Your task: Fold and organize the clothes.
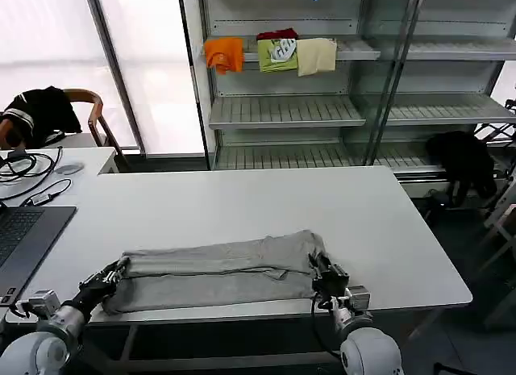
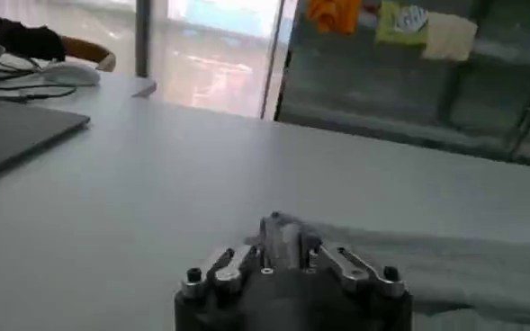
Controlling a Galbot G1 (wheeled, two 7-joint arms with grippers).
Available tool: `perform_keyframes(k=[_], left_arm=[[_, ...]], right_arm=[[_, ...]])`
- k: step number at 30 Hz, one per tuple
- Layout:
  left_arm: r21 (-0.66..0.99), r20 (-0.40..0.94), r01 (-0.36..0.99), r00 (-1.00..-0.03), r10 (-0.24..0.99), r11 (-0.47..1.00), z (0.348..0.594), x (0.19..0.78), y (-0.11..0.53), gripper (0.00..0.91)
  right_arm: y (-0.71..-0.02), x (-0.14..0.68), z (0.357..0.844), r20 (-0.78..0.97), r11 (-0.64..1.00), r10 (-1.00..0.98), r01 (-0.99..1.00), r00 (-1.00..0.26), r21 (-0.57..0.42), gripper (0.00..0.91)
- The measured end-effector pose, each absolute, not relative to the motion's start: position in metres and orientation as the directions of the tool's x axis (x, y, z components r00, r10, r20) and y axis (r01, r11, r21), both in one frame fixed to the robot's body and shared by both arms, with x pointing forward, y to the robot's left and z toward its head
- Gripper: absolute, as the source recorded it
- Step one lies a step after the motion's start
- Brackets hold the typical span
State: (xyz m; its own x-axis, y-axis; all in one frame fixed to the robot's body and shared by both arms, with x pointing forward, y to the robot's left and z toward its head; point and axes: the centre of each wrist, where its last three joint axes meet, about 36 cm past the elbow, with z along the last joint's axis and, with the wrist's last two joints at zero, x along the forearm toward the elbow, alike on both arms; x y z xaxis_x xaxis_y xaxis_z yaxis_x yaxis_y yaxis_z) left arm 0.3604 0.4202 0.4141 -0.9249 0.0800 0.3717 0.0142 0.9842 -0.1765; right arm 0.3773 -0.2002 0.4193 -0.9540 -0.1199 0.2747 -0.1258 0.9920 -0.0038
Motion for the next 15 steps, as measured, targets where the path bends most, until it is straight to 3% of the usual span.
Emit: perform_keyframes(k=[5,6,7,9,10,11,15], left_arm=[[-0.117,0.392,-0.026,-0.92,0.022,0.993,0.408,0.352,0.411,0.907],[-0.107,0.396,-0.034,-0.918,0.011,0.994,0.406,0.352,0.409,0.826],[-0.1,0.397,-0.039,-0.918,0.004,0.994,0.406,0.351,0.407,0.484],[-0.085,0.401,-0.046,-0.916,-0.008,0.995,0.404,0.349,0.403,0.282],[-0.081,0.401,-0.047,-0.916,-0.011,0.996,0.403,0.349,0.401,0.071],[-0.076,0.402,-0.048,-0.916,-0.014,0.996,0.403,0.348,0.399,0.02],[-0.062,0.406,-0.054,-0.913,-0.024,0.997,0.402,0.345,0.393,0.02]], right_arm=[[-0.214,0.381,0.44,0.216,0.997,-0.079,-0.08,-0.973,0.005,0.907],[-0.217,0.382,0.445,0.204,0.997,-0.074,-0.073,-0.976,0.012,0.907],[-0.219,0.384,0.451,0.189,0.998,-0.069,-0.066,-0.98,0.019,0.907],[-0.222,0.386,0.462,0.164,0.998,-0.066,-0.061,-0.984,0.034,0.907],[-0.223,0.388,0.467,0.154,0.997,-0.066,-0.06,-0.986,0.039,0.907],[-0.223,0.39,0.472,0.144,0.997,-0.064,-0.058,-0.988,0.046,0.907],[-0.225,0.397,0.488,0.114,0.996,-0.062,-0.054,-0.992,0.066,0.907]])
